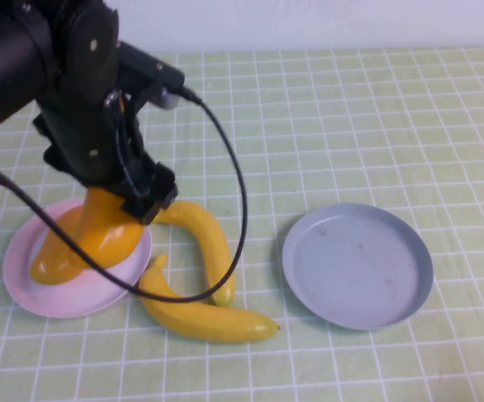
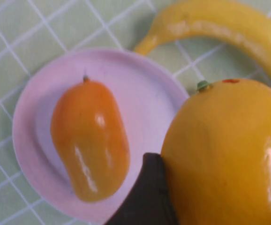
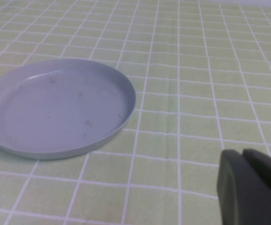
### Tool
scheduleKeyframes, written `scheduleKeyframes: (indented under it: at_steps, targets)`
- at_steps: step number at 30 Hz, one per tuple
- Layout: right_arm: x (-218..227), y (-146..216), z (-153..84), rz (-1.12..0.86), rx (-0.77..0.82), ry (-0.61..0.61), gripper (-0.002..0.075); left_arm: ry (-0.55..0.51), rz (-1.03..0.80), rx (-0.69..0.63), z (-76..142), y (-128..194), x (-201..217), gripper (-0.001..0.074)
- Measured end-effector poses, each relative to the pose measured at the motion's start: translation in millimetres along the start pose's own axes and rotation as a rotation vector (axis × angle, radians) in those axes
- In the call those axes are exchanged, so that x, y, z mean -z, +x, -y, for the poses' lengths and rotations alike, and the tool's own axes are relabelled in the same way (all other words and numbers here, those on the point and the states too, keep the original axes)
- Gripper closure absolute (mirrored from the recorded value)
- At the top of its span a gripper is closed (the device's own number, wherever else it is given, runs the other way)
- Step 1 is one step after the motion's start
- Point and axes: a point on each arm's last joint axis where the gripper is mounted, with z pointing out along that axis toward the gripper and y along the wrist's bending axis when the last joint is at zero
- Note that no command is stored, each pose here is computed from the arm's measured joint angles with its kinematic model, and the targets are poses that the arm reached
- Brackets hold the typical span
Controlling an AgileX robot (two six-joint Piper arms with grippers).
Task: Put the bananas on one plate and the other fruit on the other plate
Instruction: Put one type of fruit in the left plate
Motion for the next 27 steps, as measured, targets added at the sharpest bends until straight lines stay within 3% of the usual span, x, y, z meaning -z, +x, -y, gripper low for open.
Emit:
scheduleKeyframes:
  at_steps: [6,11,19,27]
  targets:
    - [0.0,0.0,0.0,0.0,0.0,0.0,0.0741,-0.007,-0.103,0.091,-20.2,28.0,-50.3,0.0169]
    - [0.0,0.0,0.0,0.0,0.0,0.0,0.0741,-0.011,-0.041,0.141,-33.5,26.0,-73.6,0.0169]
    - [0.0,0.0,0.0,0.0,0.0,0.0,0.0742,-0.003,-0.077,0.13,-32.2,19.4,-112.2,0.0169]
    - [0.0,0.0,0.0,0.0,0.0,0.0,0.0742,-0.02,-0.114,0.128,-34.2,19.1,-115.6,0.0101]
